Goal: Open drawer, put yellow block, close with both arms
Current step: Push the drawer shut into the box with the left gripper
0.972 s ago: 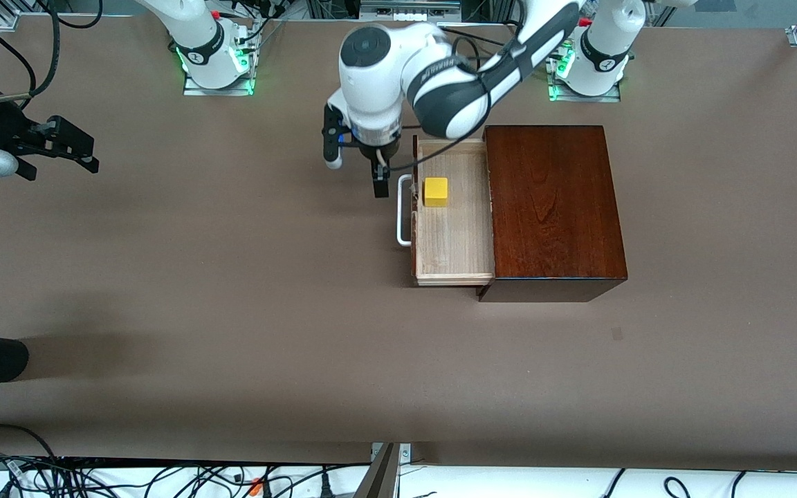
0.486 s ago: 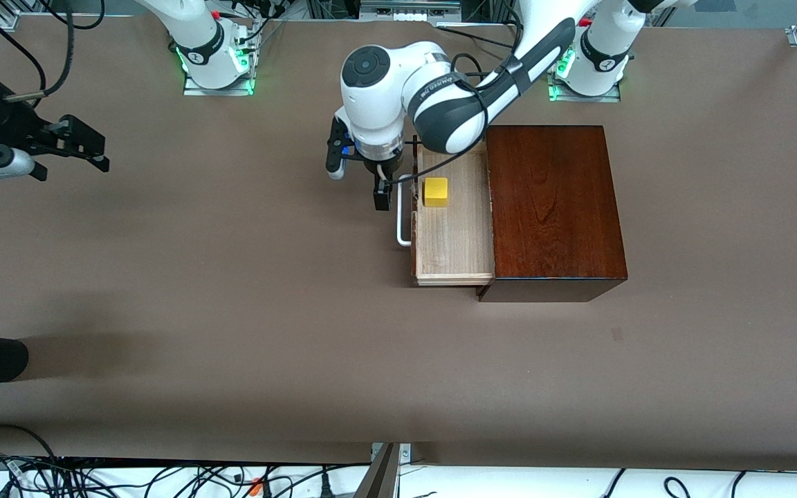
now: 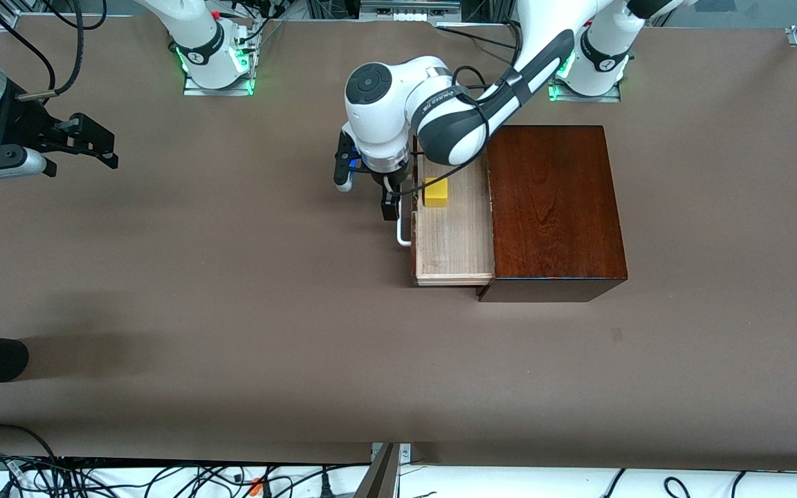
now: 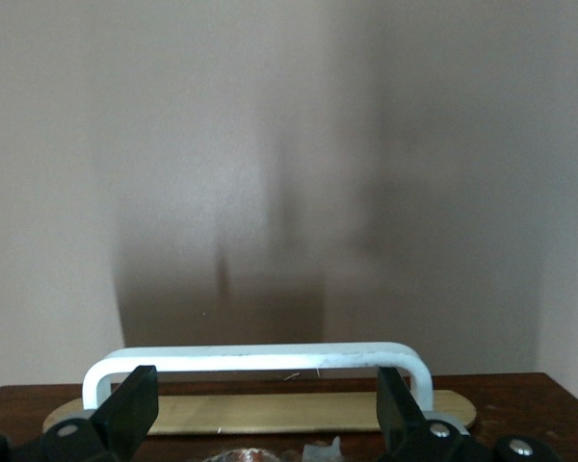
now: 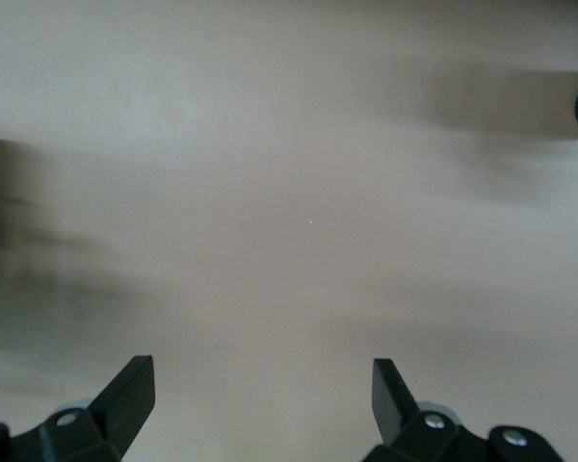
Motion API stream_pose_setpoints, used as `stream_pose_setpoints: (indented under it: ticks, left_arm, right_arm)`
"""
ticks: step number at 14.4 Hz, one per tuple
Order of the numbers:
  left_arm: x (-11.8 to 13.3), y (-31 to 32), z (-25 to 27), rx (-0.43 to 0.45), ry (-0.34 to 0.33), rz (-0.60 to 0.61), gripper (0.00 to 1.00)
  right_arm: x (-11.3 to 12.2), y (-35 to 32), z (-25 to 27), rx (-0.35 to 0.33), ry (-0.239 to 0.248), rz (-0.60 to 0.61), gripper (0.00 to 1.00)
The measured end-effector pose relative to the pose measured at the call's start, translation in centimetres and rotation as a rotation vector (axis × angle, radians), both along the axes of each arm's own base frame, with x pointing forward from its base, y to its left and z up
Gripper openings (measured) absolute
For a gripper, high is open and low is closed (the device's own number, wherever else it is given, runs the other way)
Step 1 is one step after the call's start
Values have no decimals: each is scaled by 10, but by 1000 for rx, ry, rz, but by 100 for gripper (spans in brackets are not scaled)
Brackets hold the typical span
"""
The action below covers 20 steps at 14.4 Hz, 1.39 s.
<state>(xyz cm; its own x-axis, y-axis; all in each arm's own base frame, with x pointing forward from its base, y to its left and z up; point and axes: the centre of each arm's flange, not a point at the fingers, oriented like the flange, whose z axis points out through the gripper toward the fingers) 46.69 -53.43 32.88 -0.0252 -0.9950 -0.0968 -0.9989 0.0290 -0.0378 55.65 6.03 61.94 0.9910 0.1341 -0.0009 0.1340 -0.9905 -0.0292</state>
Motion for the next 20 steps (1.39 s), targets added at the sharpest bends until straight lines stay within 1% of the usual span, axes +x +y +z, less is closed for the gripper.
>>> stream_pose_setpoints:
  ticks: [6, 13, 17, 20]
  left_arm:
    - [4, 10, -12, 49, 21, 15, 100]
    - [8, 14, -11, 61, 21, 32, 100]
    - [11, 22, -11, 119, 21, 35, 100]
    - [13, 28, -11, 140, 27, 52, 100]
  right_arm:
    - [0, 0, 0, 0, 1, 0, 100]
    - [0, 0, 0, 0, 2, 0, 100]
    - [0, 0, 0, 0, 2, -1, 100]
    - [0, 0, 0, 0, 2, -1, 100]
